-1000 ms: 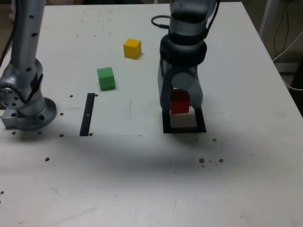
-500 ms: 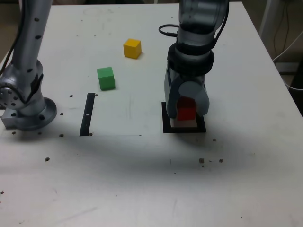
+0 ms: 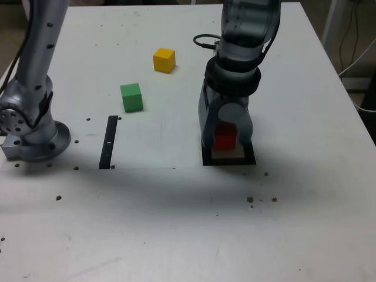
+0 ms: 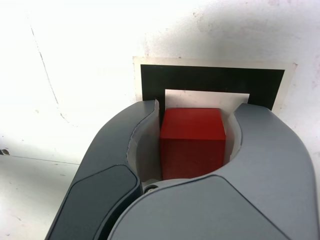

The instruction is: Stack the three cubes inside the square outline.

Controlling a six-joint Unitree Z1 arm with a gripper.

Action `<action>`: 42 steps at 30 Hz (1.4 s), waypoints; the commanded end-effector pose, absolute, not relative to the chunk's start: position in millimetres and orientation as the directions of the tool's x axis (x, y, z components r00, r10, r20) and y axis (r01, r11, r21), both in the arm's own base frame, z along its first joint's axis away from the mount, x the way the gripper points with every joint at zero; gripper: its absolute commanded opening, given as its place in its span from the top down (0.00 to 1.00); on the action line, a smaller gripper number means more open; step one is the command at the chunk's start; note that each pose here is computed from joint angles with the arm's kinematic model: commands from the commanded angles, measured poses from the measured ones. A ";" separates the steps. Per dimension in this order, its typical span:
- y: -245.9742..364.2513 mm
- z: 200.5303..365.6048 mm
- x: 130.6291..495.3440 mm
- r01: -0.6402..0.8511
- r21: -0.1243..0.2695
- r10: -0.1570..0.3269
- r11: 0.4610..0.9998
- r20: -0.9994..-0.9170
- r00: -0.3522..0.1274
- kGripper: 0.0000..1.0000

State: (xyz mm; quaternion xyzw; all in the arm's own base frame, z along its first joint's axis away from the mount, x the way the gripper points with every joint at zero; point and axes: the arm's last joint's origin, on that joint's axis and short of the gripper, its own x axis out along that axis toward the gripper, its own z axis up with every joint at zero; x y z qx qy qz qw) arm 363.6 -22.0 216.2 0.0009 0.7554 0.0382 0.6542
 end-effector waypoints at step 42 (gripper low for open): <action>30.3 287.1 326.4 0.008 0.064 0.064 0.998 -0.994 -0.086 0.01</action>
